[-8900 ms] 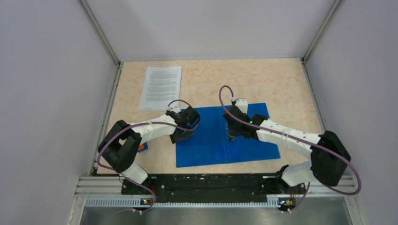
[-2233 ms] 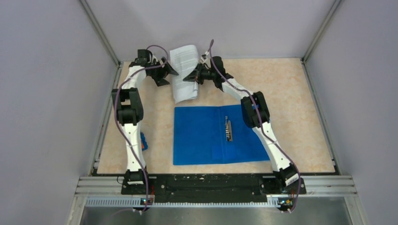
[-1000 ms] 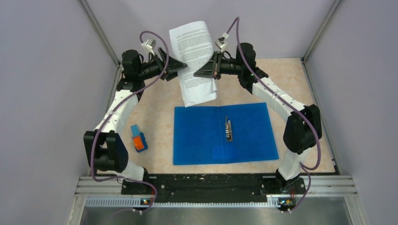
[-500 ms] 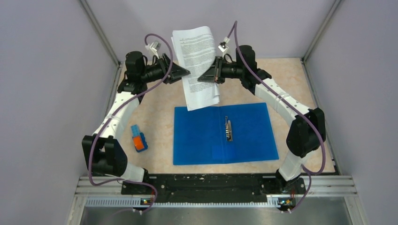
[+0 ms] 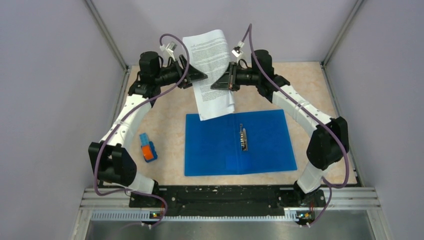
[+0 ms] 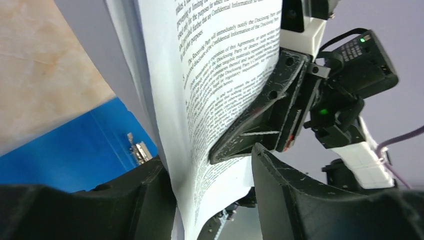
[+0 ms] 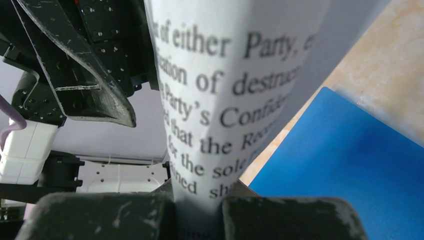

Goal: Put the files into the folder

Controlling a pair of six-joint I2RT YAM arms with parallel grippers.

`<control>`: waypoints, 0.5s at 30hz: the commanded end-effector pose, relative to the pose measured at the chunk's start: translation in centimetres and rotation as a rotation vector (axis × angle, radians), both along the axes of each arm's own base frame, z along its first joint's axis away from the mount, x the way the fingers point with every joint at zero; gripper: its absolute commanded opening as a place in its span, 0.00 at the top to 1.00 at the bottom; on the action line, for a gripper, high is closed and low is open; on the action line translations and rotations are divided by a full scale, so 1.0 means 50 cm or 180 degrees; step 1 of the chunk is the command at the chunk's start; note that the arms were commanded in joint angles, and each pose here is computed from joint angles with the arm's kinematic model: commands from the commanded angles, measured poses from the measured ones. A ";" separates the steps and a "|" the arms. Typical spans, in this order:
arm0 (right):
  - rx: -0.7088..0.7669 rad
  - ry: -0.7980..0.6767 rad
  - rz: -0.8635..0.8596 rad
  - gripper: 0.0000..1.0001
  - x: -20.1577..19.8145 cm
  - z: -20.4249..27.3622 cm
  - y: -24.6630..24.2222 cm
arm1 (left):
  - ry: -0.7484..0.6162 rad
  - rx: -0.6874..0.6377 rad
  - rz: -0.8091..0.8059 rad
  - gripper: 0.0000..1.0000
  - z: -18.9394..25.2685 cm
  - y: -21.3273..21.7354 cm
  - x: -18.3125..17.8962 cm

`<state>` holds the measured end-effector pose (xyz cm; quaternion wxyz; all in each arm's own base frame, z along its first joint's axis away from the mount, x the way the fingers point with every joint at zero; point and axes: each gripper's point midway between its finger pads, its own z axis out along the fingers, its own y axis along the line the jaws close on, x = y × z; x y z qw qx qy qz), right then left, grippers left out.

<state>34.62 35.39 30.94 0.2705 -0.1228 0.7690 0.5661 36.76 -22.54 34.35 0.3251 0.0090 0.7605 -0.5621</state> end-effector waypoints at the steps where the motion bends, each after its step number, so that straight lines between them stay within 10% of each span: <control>1: 0.0163 -0.0263 0.0109 1.00 -0.037 0.070 -0.003 | -0.0279 0.0291 0.0164 0.42 0.015 0.007 0.015; 15: 0.0517 -0.0294 0.0302 1.00 -0.062 0.142 0.000 | -0.0392 0.0064 -0.0073 0.30 0.040 0.007 -0.005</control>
